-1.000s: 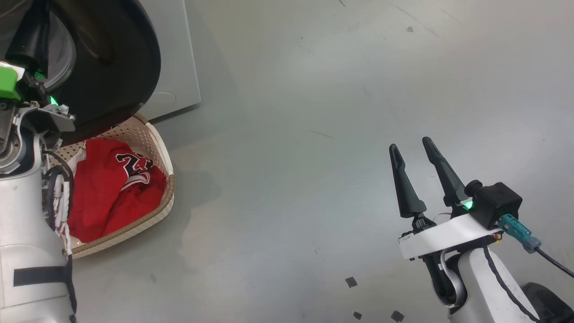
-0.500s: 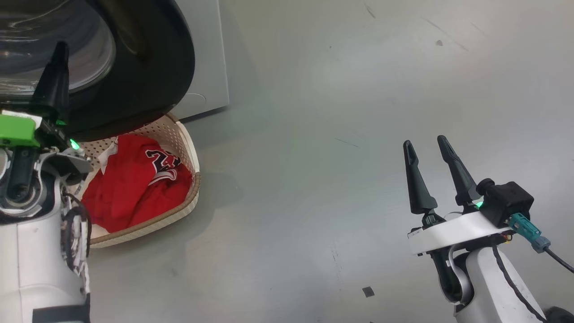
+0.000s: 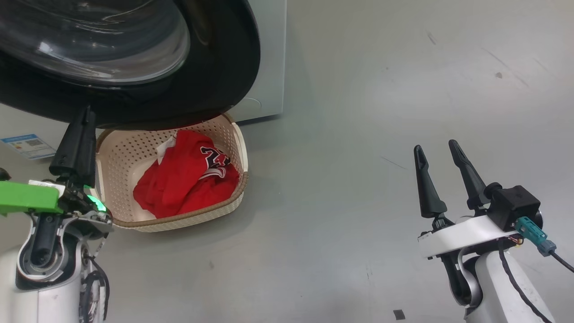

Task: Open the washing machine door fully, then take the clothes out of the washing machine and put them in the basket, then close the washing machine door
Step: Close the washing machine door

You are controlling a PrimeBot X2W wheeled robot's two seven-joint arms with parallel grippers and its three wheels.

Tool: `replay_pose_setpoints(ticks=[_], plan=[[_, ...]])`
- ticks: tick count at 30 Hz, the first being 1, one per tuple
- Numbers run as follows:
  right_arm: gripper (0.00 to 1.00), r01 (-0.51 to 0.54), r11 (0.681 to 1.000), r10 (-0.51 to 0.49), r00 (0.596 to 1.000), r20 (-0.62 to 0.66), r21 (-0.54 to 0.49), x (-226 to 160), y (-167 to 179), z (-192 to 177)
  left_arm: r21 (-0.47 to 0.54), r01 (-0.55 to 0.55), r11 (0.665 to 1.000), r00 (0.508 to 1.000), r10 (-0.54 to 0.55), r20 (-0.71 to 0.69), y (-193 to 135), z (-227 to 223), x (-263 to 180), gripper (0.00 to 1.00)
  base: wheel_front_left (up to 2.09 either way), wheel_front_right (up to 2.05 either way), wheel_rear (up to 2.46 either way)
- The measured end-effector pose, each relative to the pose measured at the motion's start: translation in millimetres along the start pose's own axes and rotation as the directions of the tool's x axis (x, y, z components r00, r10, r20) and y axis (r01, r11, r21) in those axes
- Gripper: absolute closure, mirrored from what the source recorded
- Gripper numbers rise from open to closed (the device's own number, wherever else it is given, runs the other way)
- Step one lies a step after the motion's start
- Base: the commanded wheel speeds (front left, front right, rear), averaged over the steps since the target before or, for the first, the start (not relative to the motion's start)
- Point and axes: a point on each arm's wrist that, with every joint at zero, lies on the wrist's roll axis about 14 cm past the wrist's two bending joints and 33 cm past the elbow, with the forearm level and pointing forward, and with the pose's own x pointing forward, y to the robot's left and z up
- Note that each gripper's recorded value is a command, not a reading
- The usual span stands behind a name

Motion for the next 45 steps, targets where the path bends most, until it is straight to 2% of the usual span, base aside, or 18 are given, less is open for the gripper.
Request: replay_pose_setpoints(ticks=[1, 5, 10, 11, 15, 18, 21, 24, 26, 30, 33, 34, 35, 42, 45], plan=[[0.00, -0.011, 1.000, 0.011, 1.000, 0.001, 0.001, 1, 3, 0, 0.008, 0.007, 1.000, 1.000, -0.007, 0.006, -4, 2, -5, 0.00, 0.00, 0.00, 0.00], [0.00, -0.051, 0.999, 0.051, 0.999, -0.003, -0.001, 5, 15, -2, 0.036, 0.017, 0.999, 0.998, -0.019, 0.057, -14, 12, -25, 0.00, 0.00, 0.00, 0.00], [0.00, -0.095, 0.995, 0.095, 0.995, -0.009, 0.004, 7, 30, -5, 0.150, 0.014, 0.989, 0.992, -0.032, 0.119, -28, 22, -50, 0.00, 0.00, 0.00, 0.00], [0.00, -0.104, 0.995, 0.104, 0.995, -0.007, 0.004, 8, 32, -4, 0.180, 0.017, 0.983, 0.990, -0.042, 0.133, -33, 23, -54, 0.00, 0.00, 0.00, 0.00], [0.00, -0.138, 0.990, 0.138, 0.990, -0.002, -0.004, 10, 42, -2, 0.369, -0.002, 0.930, 0.981, -0.069, 0.179, -49, 27, -69, 0.00, 0.00, 0.00, 0.00], [0.00, -0.155, 0.988, 0.155, 0.988, 0.006, -0.006, 10, 48, 1, 0.518, -0.035, 0.855, 0.971, -0.094, 0.221, -60, 36, -83, 0.00, 0.00, 0.00, 0.00], [0.00, -0.164, 0.986, 0.165, 0.986, 0.015, -0.016, 10, 50, 4, 0.638, -0.076, 0.767, 0.949, -0.140, 0.282, -73, 49, -98, 0.00, 0.00, 0.00, 0.00], [0.00, -0.177, 0.984, 0.177, 0.984, 0.021, -0.022, 7, 55, 7, 0.761, -0.137, 0.634, 0.936, -0.169, 0.309, -80, 58, -114, 0.00, 0.00, 0.00, 0.00], [0.00, -0.183, 0.983, 0.184, 0.983, 0.020, -0.022, 5, 57, 7, 0.826, -0.181, 0.533, 0.936, -0.163, 0.311, -77, 60, -125, 0.00, 0.00, 0.00, 0.00], [0.00, -0.195, 0.980, 0.195, 0.980, 0.022, -0.029, 0, 61, 8, 0.902, -0.247, 0.355, 0.941, -0.134, 0.311, -67, 59, -144, 0.00, 0.00, 0.00, 0.00], [0.00, -0.204, 0.979, 0.204, 0.979, 0.020, -0.031, -4, 64, 8, 0.920, -0.288, 0.266, 0.932, -0.141, 0.333, -67, 59, -154, 0.00, 0.00, 0.00, 0.00], [0.00, -0.209, 0.977, 0.210, 0.978, 0.015, -0.032, -8, 66, 7, 0.926, -0.306, 0.219, 0.930, -0.137, 0.340, -66, 58, -160, 0.00, 0.00, 0.00, 0.00], [0.00, -0.209, 0.977, 0.210, 0.978, 0.015, -0.032, -8, 66, 7, 0.926, -0.306, 0.219, 0.930, -0.137, 0.340, -66, 58, -160, 0.00, 0.00, 0.00, 0.00], [0.00, -0.198, 0.979, 0.198, 0.980, -0.008, -0.040, -16, 64, 0, 0.930, -0.348, 0.119, 0.932, -0.065, 0.357, -43, 47, -172, 0.00, 0.00, 0.00, 0.00], [0.00, -0.180, 0.983, 0.179, 0.984, -0.022, -0.041, -23, 59, -5, 0.929, -0.354, 0.111, 0.932, -0.038, 0.360, -35, 41, -176, 0.00, 0.00, 0.00, 0.00]])
